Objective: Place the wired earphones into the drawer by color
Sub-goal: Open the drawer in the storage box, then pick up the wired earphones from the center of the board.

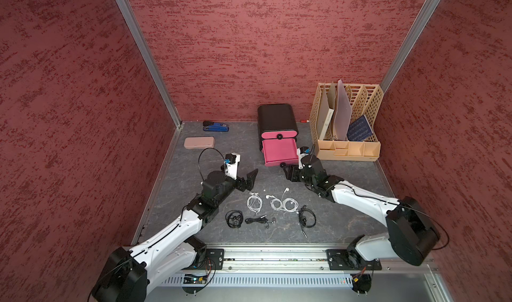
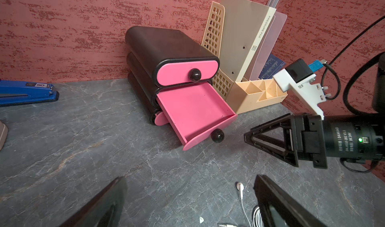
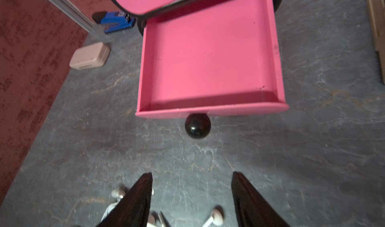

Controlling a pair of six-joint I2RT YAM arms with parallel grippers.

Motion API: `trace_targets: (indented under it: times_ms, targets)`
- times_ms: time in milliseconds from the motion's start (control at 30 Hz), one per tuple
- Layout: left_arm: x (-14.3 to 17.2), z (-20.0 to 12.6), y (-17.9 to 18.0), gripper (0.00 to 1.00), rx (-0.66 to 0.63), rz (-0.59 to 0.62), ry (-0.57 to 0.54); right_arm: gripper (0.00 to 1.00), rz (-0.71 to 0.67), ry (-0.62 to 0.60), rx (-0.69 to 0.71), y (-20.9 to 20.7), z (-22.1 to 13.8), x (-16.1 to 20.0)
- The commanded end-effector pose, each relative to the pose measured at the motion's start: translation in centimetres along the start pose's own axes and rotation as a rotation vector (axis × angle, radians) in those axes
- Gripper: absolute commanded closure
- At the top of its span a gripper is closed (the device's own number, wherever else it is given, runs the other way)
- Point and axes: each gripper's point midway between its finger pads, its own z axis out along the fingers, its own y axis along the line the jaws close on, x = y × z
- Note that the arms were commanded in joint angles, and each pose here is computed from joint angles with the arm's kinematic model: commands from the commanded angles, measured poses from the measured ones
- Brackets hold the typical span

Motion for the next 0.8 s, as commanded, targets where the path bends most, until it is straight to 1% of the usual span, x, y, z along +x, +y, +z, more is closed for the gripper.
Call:
trace_targets:
  times_ms: [0, 200, 367, 533, 767]
  targets:
    - [-0.7, -0.1, -0.1, 0.00, 0.008, -0.012, -0.020, 0.35, -0.038, 0.150, -0.018, 0.0, -0.9, 3.1]
    - [-0.7, -0.1, -0.1, 0.00, 0.016, -0.008, -0.047, 0.36, -0.016, 0.340, -0.032, 0.0, -1.7, 6.8]
    - [-0.4, 0.0, -0.1, 0.00, 0.017, -0.004, -0.040, 0.38, -0.042, 0.459, 0.040, -1.6, -2.4, 10.1]
    - [-0.2, 0.1, -0.1, 0.00, 0.018, -0.004, -0.035, 0.40, -0.072, 0.504, 0.082, -2.5, -3.1, 11.6]
    - [0.0, 0.3, 0.0, 0.00, 0.013, -0.005, -0.027, 0.44, -0.107, 0.563, 0.083, -2.4, -2.8, 13.3]
